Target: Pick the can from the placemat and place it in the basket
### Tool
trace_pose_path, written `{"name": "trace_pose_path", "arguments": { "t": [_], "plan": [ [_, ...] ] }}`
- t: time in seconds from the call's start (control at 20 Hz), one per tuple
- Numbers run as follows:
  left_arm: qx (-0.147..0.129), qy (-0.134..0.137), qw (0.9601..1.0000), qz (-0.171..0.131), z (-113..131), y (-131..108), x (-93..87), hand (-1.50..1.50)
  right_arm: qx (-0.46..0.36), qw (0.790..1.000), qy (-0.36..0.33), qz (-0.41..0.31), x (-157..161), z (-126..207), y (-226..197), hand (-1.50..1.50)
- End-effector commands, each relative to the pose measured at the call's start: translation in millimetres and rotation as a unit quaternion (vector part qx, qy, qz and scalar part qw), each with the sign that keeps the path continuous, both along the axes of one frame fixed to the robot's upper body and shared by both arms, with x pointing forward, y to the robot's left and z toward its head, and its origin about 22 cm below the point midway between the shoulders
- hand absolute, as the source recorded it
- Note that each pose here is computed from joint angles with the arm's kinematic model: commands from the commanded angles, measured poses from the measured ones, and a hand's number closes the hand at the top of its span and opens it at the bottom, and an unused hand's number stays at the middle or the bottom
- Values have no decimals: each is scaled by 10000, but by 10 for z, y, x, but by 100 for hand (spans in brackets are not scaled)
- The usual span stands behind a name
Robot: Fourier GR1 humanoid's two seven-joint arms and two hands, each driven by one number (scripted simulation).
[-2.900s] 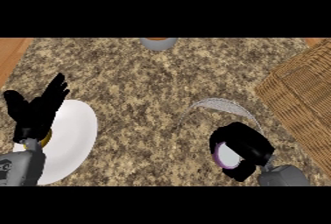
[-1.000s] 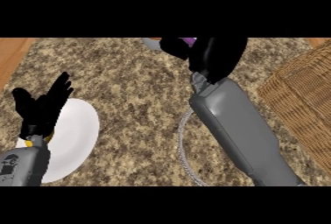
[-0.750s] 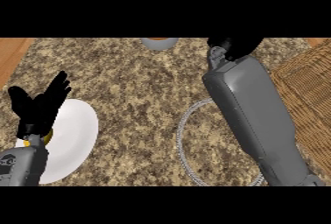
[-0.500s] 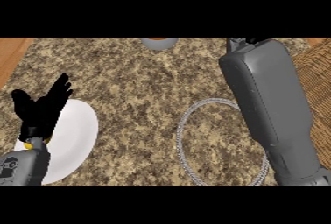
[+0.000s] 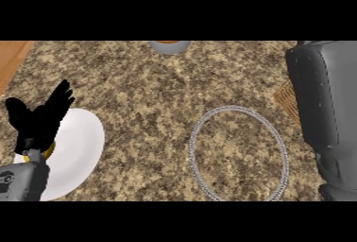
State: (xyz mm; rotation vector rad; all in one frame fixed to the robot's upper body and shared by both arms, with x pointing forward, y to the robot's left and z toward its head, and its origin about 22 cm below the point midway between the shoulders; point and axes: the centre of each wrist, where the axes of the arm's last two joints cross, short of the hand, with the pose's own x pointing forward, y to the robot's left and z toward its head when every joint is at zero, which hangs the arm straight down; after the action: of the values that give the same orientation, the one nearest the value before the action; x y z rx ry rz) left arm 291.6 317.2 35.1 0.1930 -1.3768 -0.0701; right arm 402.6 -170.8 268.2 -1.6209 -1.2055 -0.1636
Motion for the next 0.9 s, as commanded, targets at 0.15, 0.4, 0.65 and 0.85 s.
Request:
{"name": "trace_pose_path", "arguments": {
  "t": [0.15, 0.4, 0.65, 0.85],
  "plan": [
    [44, -10, 10000, -23, 123, 181, -19, 0, 470, 9967, 267, -604, -176, -371, -544, 150],
    [43, -68, 9999, 72, -34, 108, 4, 0, 359, 9976, 279, -525, -528, -481, -894, 150],
    [-25, -24, 10000, 37, 138, -47, -201, 0, 507, 9972, -14, -549, -666, -566, -1231, 150],
    [-84, 3, 9999, -104, 47, -64, -46, 0, 539, 9854, -324, -1581, -567, -730, -1392, 150]
  ]
}}
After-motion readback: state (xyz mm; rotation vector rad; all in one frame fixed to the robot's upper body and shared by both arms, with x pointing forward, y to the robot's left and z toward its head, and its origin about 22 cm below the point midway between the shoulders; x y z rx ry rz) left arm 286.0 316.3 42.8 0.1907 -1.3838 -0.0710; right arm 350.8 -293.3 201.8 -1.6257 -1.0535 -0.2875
